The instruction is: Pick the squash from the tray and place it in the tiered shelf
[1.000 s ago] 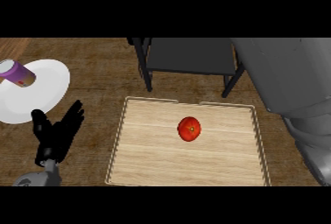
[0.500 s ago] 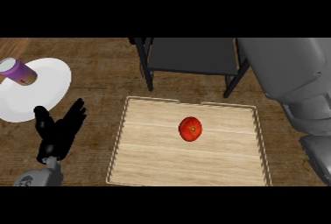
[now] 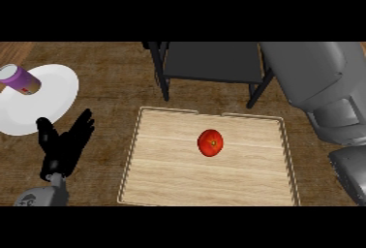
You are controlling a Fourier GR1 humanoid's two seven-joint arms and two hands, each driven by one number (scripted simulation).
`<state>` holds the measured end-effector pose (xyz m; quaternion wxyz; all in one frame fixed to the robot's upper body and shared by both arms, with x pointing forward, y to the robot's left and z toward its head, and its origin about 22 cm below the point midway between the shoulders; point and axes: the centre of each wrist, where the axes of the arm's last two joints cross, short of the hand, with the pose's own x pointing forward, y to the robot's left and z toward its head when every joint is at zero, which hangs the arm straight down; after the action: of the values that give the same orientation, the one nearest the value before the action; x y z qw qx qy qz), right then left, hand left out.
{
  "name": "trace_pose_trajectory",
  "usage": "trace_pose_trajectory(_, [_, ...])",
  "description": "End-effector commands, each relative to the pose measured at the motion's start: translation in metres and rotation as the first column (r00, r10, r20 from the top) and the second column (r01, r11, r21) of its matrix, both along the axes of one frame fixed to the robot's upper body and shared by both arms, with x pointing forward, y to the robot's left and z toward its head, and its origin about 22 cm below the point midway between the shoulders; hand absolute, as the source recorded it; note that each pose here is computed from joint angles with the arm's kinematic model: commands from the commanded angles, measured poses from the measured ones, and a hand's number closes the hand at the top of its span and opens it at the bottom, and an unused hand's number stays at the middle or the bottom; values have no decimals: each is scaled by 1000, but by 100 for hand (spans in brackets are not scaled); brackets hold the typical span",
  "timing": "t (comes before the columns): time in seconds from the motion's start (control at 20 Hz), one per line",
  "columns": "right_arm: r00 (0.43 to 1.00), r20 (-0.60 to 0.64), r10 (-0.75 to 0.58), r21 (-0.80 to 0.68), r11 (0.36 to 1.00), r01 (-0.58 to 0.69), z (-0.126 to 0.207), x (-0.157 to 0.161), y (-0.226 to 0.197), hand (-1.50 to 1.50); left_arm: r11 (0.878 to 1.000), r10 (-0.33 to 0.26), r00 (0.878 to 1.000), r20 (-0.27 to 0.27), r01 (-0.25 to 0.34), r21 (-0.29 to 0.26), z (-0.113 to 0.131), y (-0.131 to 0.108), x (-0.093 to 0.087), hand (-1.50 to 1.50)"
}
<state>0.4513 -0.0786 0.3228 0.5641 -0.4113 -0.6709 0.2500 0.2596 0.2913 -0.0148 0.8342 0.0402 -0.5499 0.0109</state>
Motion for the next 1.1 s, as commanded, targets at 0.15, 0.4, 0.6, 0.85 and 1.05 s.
trace_pose_trajectory(0.15, [999, -35, -4, -79, 997, 1, 9, 10, -23, 150, 1000, 2, 998, -58, -2, -6, 1, -9, -5, 0])
trace_pose_trajectory(0.4, [996, 46, -79, 178, 981, 70, 14, 7, -16, -150, 1000, -6, 999, -50, 6, -3, -15, -6, -4, 0])
trace_pose_trajectory(0.6, [995, 61, -82, 310, 949, 59, 16, 4, -15, -150, 1000, 27, 999, -33, -27, 3, -9, 1, -5, 0])
trace_pose_trajectory(0.85, [991, 101, -91, 499, 866, 29, 25, 2, -24, -150, 1000, -3, 999, -45, 2, -14, -5, 11, -14, 0])
trace_pose_trajectory(1.05, [986, 139, -94, 612, 791, -11, 27, 3, -38, -150, 1000, 14, 999, -40, -14, 5, -7, -7, -2, 0])
